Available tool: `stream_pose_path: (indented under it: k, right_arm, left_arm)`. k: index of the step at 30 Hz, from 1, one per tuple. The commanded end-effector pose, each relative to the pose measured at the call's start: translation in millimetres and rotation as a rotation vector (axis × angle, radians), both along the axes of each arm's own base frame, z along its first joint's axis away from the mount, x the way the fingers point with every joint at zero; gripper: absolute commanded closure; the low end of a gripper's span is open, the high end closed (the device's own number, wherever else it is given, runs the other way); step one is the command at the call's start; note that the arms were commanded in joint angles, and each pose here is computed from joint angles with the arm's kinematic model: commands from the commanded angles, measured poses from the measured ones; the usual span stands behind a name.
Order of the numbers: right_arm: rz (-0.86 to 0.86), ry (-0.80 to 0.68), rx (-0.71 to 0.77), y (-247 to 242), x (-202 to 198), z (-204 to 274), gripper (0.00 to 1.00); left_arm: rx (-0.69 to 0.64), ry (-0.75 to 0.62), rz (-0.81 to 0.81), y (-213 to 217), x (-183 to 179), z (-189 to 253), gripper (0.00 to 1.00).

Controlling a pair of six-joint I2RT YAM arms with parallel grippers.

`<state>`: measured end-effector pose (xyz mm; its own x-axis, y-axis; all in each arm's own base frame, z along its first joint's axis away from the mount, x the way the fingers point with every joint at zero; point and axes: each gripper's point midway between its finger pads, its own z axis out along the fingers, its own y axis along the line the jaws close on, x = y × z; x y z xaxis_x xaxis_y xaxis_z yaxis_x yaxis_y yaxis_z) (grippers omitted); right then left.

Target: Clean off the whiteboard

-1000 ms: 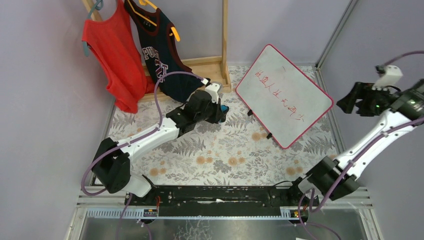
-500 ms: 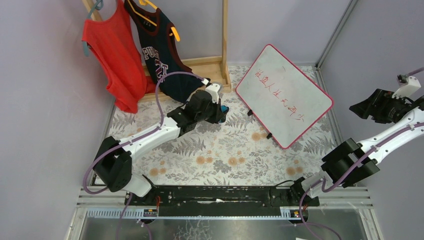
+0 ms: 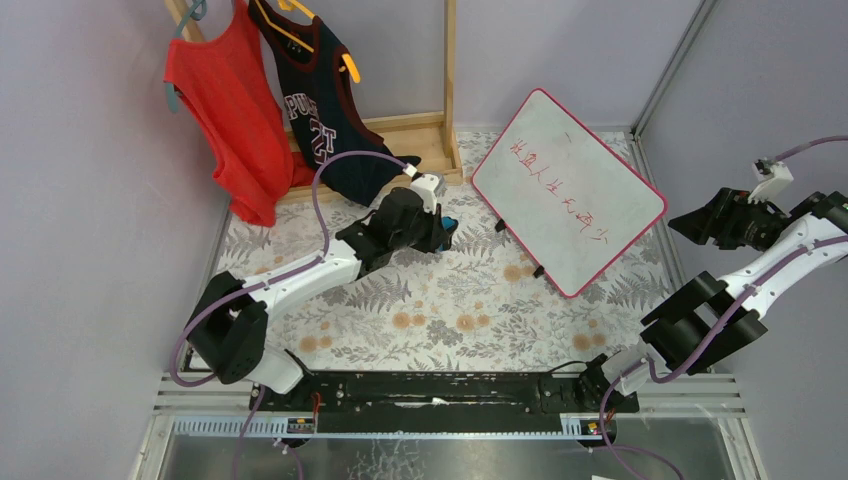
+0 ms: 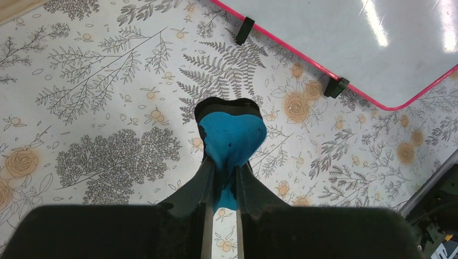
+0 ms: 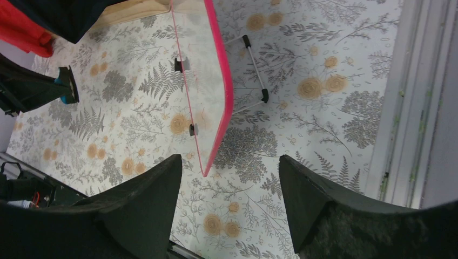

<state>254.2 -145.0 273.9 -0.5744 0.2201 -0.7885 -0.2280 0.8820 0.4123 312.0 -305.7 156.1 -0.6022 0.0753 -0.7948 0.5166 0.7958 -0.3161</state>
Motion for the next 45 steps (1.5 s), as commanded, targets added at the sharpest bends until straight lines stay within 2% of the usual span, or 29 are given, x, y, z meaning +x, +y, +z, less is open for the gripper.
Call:
stream_pose_path:
  k: [1,9,16,45]
  right_arm:
    - [0.055,-0.058,0.014,16,5,1,0.28]
    - [0.079,-0.062,0.035,22,17,-12,0.29]
    - [0.099,-0.064,0.038,27,33,-19,0.29]
    - [0.154,-0.062,0.112,49,70,-17,0.38]
  left_arm:
    - [-0.069,-0.068,-0.019,-9,7,22,0.91]
    - [-0.065,-0.124,-0.019,-7,17,39,0.91]
    - [-0.072,-0.120,-0.017,-7,24,46,0.91]
    - [-0.072,-0.084,-0.013,-3,23,27,0.91]
